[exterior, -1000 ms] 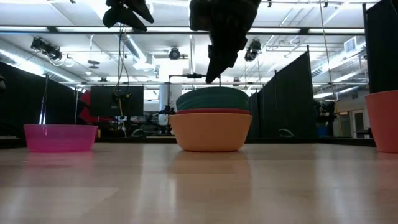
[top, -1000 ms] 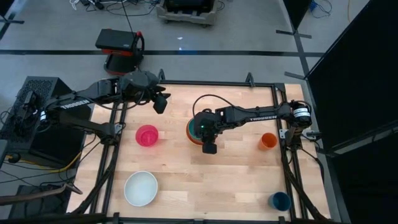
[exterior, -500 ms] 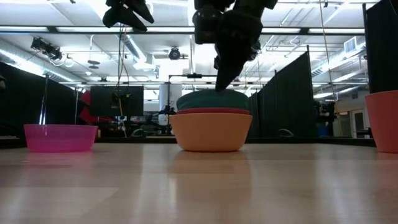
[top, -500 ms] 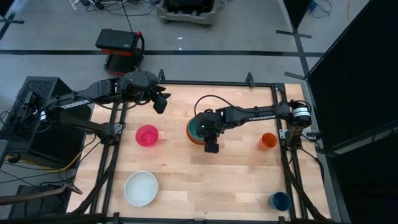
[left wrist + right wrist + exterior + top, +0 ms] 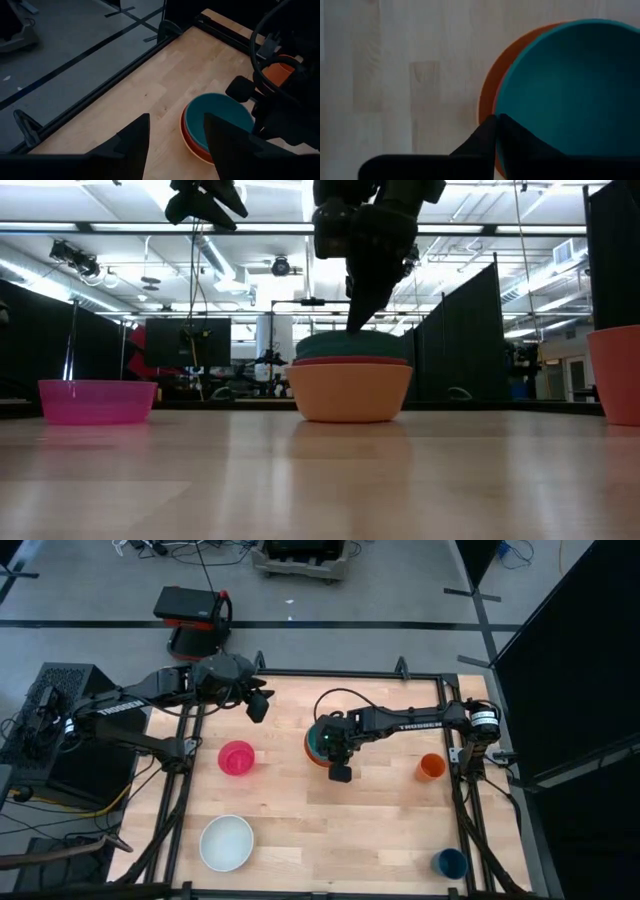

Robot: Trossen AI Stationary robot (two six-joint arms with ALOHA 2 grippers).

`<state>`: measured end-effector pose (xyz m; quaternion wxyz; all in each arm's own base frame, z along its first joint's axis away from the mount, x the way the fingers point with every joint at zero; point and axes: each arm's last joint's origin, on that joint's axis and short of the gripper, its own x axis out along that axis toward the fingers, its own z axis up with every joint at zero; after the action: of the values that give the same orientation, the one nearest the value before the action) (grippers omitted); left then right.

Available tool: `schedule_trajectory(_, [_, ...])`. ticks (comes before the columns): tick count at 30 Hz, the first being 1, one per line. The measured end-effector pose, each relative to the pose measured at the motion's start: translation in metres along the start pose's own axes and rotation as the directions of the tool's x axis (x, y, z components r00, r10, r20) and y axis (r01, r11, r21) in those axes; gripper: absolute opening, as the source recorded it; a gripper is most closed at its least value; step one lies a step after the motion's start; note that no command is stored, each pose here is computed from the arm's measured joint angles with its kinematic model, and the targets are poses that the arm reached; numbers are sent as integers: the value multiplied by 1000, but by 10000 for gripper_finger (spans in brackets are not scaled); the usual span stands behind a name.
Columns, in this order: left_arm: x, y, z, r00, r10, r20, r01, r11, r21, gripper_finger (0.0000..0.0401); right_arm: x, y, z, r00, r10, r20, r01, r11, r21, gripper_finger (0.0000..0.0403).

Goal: Nest bowls inside each other
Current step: Stack the blue bowl on top of the orange bowl

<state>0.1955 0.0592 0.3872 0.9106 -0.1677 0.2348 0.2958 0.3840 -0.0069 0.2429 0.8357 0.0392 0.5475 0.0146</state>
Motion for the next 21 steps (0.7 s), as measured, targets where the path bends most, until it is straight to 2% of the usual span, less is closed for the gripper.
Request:
schedule_trajectory(10, [0,0,0,1000,0,0,0,1000,0,173,0,1,1,1000,9,15,-9,1000,23,0])
schedule_trajectory(21, [0,0,0,1000,0,0,0,1000,0,173,14,6,1,1000,25,-15,-24,999,29,0])
